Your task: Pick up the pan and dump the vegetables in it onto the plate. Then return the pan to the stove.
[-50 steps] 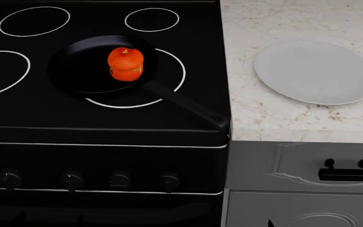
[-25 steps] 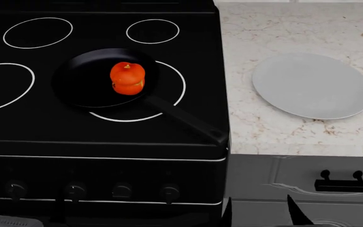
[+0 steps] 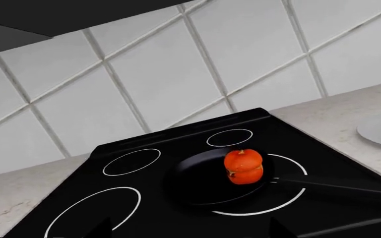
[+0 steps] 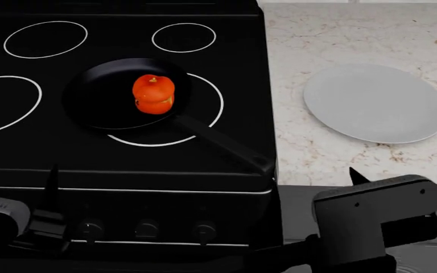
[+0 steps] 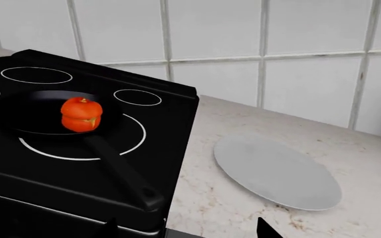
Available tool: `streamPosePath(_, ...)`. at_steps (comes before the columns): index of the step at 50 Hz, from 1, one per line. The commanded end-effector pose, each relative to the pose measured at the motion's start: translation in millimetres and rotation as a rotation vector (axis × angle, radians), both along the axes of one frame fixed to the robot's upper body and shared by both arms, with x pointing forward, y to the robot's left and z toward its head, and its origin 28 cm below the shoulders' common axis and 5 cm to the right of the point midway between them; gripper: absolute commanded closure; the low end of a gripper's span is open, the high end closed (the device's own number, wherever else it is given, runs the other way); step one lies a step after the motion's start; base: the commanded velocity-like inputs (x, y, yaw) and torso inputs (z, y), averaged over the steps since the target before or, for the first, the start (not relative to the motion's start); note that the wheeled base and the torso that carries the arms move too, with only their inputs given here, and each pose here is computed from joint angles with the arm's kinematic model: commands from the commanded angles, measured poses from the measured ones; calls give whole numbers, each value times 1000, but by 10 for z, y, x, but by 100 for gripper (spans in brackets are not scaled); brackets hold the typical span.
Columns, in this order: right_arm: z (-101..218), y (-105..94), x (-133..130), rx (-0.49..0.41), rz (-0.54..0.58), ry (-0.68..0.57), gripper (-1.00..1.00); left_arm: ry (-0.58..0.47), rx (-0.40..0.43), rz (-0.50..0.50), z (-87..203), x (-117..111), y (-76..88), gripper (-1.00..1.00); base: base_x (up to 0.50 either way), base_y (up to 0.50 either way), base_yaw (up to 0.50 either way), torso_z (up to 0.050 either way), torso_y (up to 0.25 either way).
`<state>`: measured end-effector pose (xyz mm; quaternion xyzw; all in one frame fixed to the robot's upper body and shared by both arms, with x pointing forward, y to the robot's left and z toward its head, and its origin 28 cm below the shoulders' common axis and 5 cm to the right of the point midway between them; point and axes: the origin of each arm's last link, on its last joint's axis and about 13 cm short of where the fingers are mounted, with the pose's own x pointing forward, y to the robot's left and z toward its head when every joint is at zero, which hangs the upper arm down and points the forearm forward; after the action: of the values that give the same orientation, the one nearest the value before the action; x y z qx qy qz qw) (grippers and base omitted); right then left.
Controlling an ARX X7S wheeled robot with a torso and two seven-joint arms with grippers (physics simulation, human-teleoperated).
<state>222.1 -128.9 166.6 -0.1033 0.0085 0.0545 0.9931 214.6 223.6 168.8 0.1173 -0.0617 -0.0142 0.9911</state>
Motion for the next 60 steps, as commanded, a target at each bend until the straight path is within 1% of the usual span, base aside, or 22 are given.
streamPosePath(1,426,-60,-68,-36,-15,-16,-100,-29,20,6,330,-17,33,-100,0,0,0,50,33)
streamPosePath(6,587,-67,-113,-49,-17,-33,-100,-52,36,10,457,-40,17,-100,0,0,0,50,33)
streamPosePath(13,787,-92,-44,-83,-17,-62,-100,-75,54,13,626,-94,-23,-100,0,0,0,50,33)
streamPosePath(21,931,-47,-100,-111,-8,-88,-100,-91,55,16,696,-92,-16,-100,410,0,0,50,32)
streamPosePath(26,910,-18,-87,-113,3,-85,-100,-91,36,22,681,-99,13,-100,460,0,0,50,33)
streamPosePath(38,973,86,-69,-157,49,-77,-100,-109,40,23,739,-119,-2,-100,462,0,0,50,32)
streamPosePath(46,978,115,-17,-155,72,-57,-100,-111,39,28,738,-138,19,-100,464,-2,0,50,33)
streamPosePath(49,955,141,2,-114,137,-20,-100,-125,27,46,762,-145,33,-100,307,-1,0,22,11)
streamPosePath(50,950,154,3,-87,203,26,-100,-133,37,60,774,-150,36,-100,0,0,0,0,0)
streamPosePath(51,953,155,0,-87,203,26,-100,-133,37,60,774,-152,35,-100,0,0,0,0,0)
streamPosePath(52,920,179,-6,-105,259,76,-100,-144,57,74,776,-154,39,-100,0,0,0,0,0)
streamPosePath(53,890,194,-6,-104,291,113,-100,-176,87,99,766,-146,40,-100,0,0,0,0,0)
streamPosePath(54,883,193,2,-93,293,125,-100,-166,62,92,761,-141,40,-100,0,0,0,0,0)
streamPosePath(55,873,198,-2,-70,327,148,-100,-167,64,96,767,-137,47,-100,0,0,0,0,0)
streamPosePath(56,845,209,-14,-98,345,154,-100,-162,55,102,771,-132,54,-100,0,0,0,0,0)
streamPosePath(58,781,217,16,-62,358,198,-100,-166,50,106,797,-154,60,-100,0,0,0,0,0)
streamPosePath(59,764,225,7,-44,386,215,-100,-167,49,109,802,-158,65,-100,0,0,0,0,0)
streamPosePath(60,750,228,-5,-44,391,228,-100,-168,48,115,807,-156,74,-100,0,0,0,0,0)
